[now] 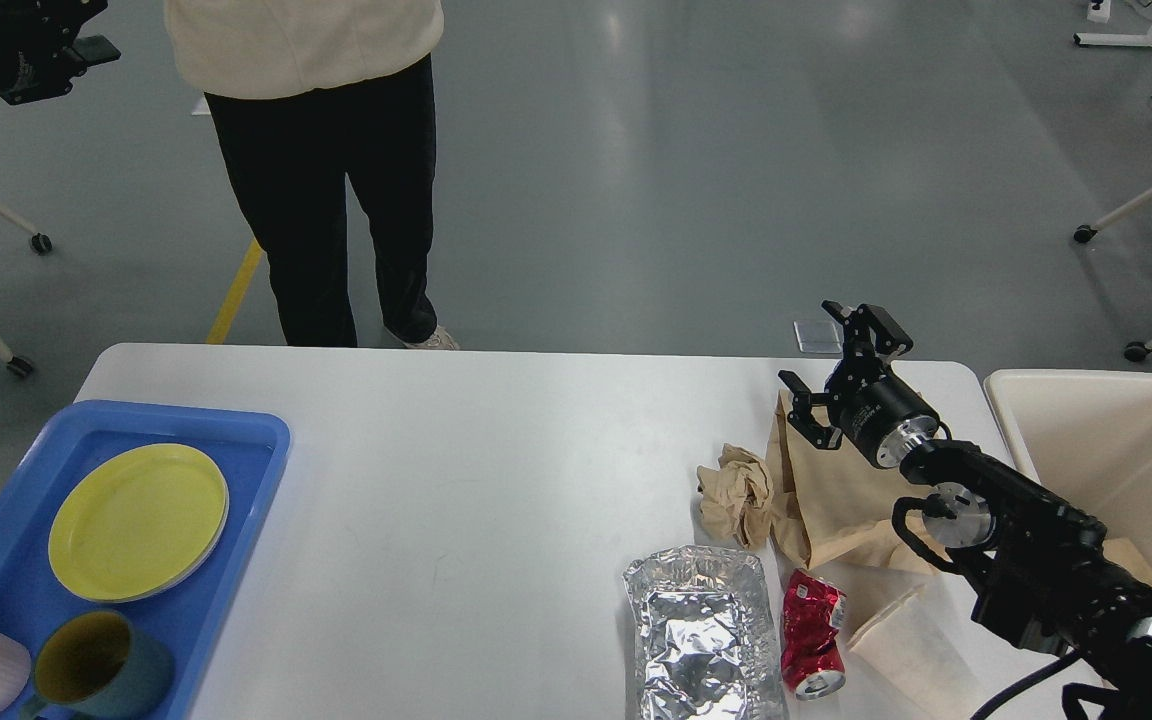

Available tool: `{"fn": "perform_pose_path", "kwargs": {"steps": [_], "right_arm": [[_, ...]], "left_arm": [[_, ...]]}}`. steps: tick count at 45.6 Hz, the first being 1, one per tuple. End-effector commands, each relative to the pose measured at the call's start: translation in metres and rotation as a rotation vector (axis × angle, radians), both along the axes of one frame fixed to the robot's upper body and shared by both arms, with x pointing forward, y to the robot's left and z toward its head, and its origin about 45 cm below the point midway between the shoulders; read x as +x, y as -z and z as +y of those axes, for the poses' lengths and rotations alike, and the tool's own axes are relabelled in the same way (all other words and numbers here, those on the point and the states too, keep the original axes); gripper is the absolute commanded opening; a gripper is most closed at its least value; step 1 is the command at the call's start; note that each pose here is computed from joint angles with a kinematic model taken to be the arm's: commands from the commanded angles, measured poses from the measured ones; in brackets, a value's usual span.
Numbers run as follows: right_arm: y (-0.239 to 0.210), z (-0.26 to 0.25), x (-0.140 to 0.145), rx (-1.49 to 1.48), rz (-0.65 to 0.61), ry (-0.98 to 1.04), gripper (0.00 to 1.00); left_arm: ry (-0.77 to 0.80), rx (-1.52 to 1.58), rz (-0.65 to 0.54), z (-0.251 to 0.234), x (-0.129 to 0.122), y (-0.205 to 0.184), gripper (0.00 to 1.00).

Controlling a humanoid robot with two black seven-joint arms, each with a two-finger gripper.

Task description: Tidy desktop

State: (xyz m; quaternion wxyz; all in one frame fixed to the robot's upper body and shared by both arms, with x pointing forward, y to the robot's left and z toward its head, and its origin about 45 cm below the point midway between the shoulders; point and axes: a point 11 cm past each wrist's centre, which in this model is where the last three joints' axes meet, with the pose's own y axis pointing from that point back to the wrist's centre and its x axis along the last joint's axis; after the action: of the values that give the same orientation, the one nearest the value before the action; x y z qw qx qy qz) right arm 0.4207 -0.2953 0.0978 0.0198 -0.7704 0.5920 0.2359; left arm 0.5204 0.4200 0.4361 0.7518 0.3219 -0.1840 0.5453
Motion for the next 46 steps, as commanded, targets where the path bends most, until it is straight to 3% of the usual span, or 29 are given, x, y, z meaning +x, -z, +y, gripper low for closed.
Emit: {"fn": "perform_pose_path", "kwargs": {"steps": [1, 7, 22, 36, 46], "right_arm": [[0.000, 0.000, 0.000, 0.000, 0.000, 0.000, 1.00], [0.000, 0.000, 0.000, 0.000, 0.000, 0.000, 1.00], [0.000, 0.000, 0.000, 0.000, 0.000, 0.000, 1.00], [0.000, 0.000, 0.000, 0.000, 0.000, 0.000, 1.00], [0.000, 0.000, 0.000, 0.000, 0.000, 0.000, 1.00]], "left_arm": [[0.039, -0.003, 0.001, -0.026, 0.009, 0.006, 0.96], [0.060, -0.092, -0.048, -0.050, 0.017, 0.006, 0.96], [-0.019, -0.549, -0.069, -0.106, 0.025, 0.096, 0.96], [-0.038, -0.635, -0.060, -0.121, 0.024, 0.114, 0.96], [-0.161, -0.805, -0.087, -0.134, 0.024, 0.136, 0.96]]}}
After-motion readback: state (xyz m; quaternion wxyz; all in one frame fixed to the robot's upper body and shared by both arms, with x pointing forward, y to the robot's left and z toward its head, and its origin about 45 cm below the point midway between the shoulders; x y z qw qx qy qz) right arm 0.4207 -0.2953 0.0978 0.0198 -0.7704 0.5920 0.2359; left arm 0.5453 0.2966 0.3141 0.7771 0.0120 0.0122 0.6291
